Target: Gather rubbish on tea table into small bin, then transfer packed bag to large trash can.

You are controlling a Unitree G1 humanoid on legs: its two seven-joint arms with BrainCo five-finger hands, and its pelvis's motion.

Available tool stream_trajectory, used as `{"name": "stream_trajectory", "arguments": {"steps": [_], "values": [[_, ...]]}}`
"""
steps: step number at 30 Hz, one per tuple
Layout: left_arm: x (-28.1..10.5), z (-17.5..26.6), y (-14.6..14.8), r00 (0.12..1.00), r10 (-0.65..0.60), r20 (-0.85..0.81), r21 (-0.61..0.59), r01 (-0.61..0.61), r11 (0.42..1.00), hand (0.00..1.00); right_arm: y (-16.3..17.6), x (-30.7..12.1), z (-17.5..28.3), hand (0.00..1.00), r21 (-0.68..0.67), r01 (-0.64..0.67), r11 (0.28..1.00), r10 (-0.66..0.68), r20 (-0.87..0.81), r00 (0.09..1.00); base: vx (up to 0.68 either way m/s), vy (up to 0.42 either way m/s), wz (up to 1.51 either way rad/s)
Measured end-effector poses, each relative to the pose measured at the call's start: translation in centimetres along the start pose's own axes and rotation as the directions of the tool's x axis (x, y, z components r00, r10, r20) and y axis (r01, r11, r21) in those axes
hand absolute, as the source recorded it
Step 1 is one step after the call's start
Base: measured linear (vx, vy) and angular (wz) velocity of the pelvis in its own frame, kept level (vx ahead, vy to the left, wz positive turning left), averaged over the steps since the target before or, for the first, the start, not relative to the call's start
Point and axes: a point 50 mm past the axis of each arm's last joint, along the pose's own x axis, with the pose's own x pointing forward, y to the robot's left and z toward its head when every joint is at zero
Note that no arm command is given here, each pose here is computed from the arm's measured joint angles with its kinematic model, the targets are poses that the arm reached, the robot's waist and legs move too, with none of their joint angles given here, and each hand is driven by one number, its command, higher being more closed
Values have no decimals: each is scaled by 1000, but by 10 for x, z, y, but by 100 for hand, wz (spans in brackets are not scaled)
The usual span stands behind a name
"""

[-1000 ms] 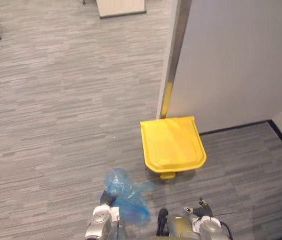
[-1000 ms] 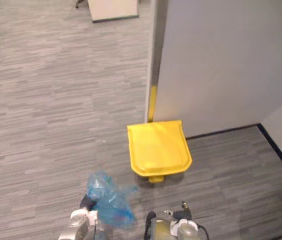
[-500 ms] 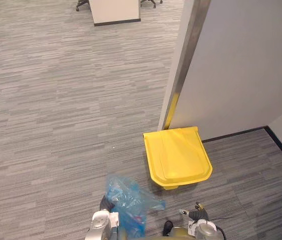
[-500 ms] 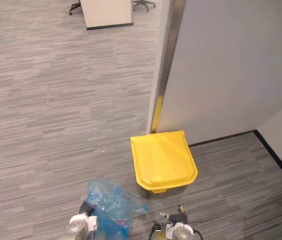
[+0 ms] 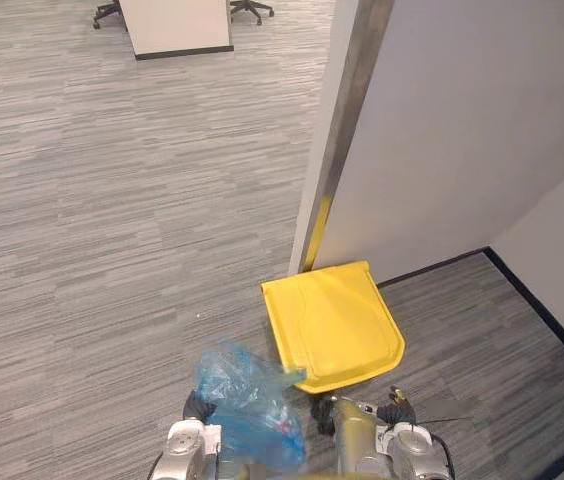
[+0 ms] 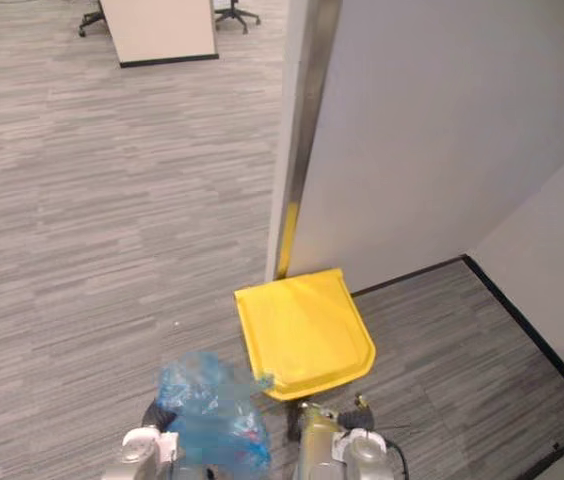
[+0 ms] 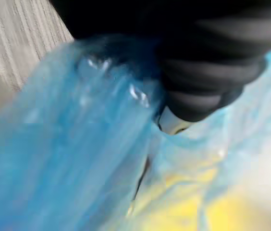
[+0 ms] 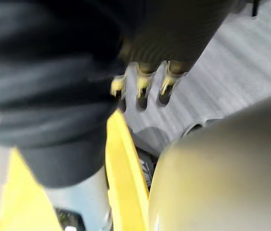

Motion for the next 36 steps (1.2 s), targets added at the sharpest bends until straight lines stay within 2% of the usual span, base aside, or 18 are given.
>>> {"name": "stream_trajectory", "arguments": {"steps": [4,12,17,22,26,27,28,30,36], "values": [[3,14,-13,999,-30,45,-21,31,999,100,-7,3,9,0,11,20,1000,-20,26,999,261,-142,16],[4,16,-5,998,-3,58,-37,5,999,100,-1,0,14,0,38,4,999,-6,54,999,79,-139,30],[4,37,-2,989,-14,147,-22,17,1000,100,12,0,23,0,-92,-60,994,68,90,994,-108,-77,42],[5,55,14,977,15,211,11,-18,1000,100,45,2,89,0,-226,-119,967,182,278,943,-121,-39,9],[5,80,15,954,18,298,-13,-15,1000,100,50,1,155,0,-288,-82,954,207,437,875,-95,-13,5],[5,83,16,951,19,310,-18,-14,1000,100,48,-1,175,0,-299,-60,952,205,482,852,-56,-12,-3],[5,83,16,951,19,310,-18,-14,1000,100,48,-1,176,0,-299,-59,952,205,484,850,-29,-5,-9],[3,88,21,943,27,332,-31,-18,999,100,34,-9,233,0,-301,26,953,170,604,779,-10,-1,-9],[-1,104,25,912,26,409,-39,-11,999,100,7,-28,301,0,-221,119,968,83,729,680,20,20,-5]]}}
